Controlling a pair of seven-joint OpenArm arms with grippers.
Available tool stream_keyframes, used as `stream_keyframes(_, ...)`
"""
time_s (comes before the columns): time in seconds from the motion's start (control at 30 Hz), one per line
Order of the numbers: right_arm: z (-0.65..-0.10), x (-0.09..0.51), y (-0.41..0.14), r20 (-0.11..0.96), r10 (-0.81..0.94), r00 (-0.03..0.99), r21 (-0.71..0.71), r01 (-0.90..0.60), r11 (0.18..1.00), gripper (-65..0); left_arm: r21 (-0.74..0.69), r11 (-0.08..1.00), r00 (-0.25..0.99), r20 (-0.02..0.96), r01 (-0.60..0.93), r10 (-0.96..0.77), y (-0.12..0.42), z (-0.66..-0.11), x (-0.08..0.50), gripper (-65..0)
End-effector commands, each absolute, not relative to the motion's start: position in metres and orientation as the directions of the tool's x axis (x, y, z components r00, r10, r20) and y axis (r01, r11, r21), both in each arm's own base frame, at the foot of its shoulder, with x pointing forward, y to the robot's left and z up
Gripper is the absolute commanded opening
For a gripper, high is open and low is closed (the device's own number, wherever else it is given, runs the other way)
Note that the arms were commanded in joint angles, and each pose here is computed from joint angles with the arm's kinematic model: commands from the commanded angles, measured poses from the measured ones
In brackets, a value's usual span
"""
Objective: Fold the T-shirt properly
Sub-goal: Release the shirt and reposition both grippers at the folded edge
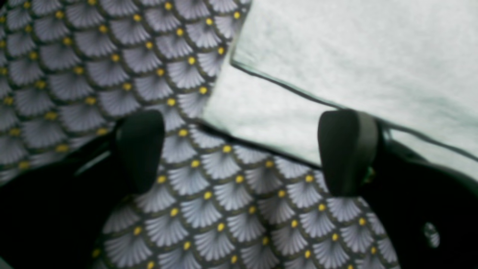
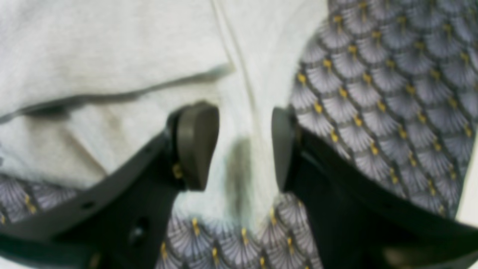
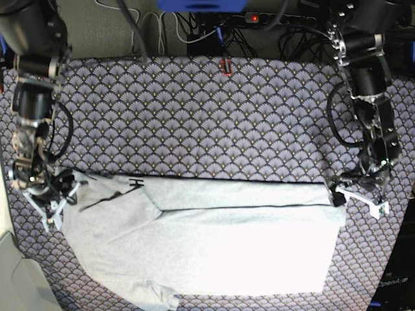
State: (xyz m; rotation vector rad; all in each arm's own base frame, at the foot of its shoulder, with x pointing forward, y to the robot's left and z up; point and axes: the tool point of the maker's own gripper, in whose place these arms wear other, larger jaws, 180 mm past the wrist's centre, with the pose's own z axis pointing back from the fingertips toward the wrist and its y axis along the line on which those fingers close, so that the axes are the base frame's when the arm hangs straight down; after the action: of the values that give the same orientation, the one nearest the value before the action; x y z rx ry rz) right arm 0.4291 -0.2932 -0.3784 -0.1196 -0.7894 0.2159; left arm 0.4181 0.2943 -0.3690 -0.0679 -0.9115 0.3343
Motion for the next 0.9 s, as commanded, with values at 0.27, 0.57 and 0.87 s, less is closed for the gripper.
stream_keyframes(0.27,-0.362,0.428,-0.294,0.729,0.263,0.632,-0.217,-0.15,0.965,-36.8,-0.242,0.927,0.489,0.795,-0.285,0.358,0.307,-0.365,0.43,-0.7)
stream_keyframes(0.57,-0.367,0.423,-0.295,0.72,0.262,0.642,-0.214,-0.153,0.965,-36.8,-0.273,0.9,0.484,0.769,-0.34,0.417,0.312,-0.396,0.429,-0.7)
stream_keyframes(0.87,-0.367,0.424,-0.294,0.72,0.263,0.643,-0.215,-0.154,0.964,-36.8,-0.305,0.892,0.468,0.767,-0.334,0.438,0.299,-0.397,0.439,-0.7)
